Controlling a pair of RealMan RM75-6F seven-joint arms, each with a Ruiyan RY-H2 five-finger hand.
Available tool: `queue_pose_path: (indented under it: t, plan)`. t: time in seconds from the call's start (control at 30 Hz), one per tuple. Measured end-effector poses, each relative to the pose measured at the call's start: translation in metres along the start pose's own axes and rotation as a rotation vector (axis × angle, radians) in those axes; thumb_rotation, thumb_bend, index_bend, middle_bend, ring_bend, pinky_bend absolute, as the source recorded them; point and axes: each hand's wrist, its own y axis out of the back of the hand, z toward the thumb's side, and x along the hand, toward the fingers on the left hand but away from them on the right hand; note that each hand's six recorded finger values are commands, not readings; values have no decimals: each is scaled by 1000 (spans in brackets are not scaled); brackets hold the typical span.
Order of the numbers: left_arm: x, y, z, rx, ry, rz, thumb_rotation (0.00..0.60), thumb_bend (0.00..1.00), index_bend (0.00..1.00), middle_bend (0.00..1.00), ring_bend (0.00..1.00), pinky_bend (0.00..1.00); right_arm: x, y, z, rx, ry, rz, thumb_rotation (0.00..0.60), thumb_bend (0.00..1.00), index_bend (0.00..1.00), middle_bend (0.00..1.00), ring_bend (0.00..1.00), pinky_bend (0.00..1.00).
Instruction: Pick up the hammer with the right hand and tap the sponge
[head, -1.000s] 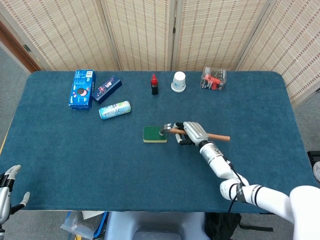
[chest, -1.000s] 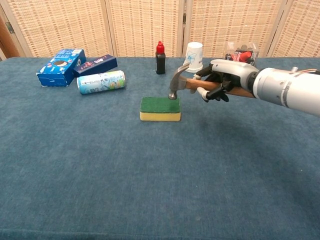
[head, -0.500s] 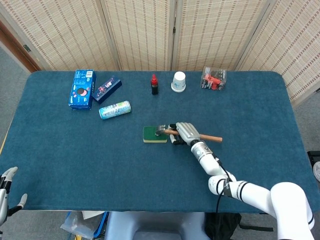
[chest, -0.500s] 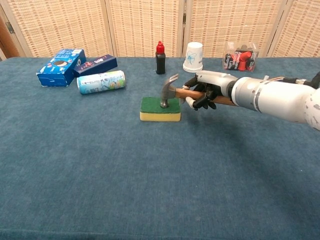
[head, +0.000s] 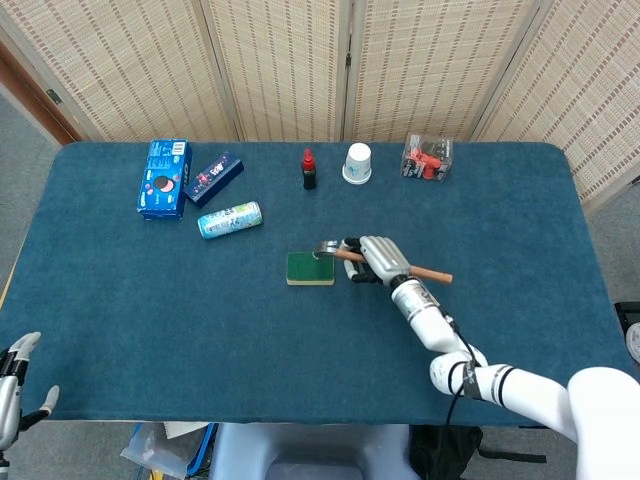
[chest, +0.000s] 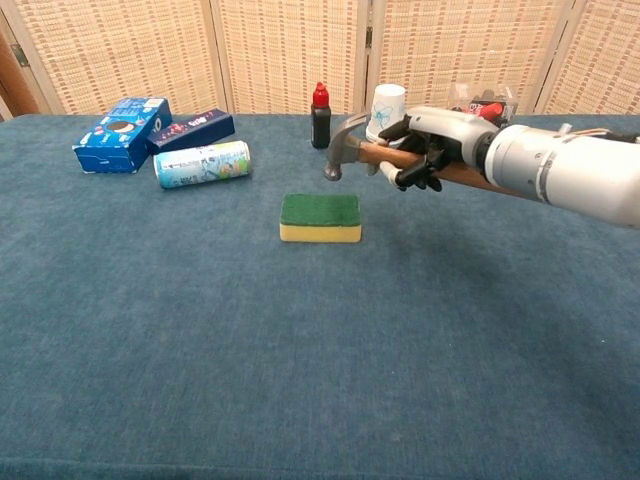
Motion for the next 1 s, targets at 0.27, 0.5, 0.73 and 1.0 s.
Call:
queue_pose_path:
  t: [0.27, 0.5, 0.73, 1.0]
  plan:
    - [-1, -1, 2, -1, -6, -5, 600, 318, 81, 127, 135, 0, 5, 12, -23, 20, -53, -18, 600, 819, 673, 765, 710, 727]
    - [-1, -3, 7, -4, -17, -10, 600, 317, 81, 126, 135, 0, 5, 22, -50, 12, -116, -42, 600, 710, 642, 645, 562, 560]
    - [-2, -2, 4, -1, -8, -9, 600, 318, 81, 126, 134, 0, 2, 21, -66, 0, -129, -45, 600, 349, 160, 304, 224, 274]
    - [1, -2, 6, -3, -16, -7, 600, 318, 81, 126, 134, 0, 10, 29, -72, -6, -96, -70, 600, 223, 0, 134, 84, 159]
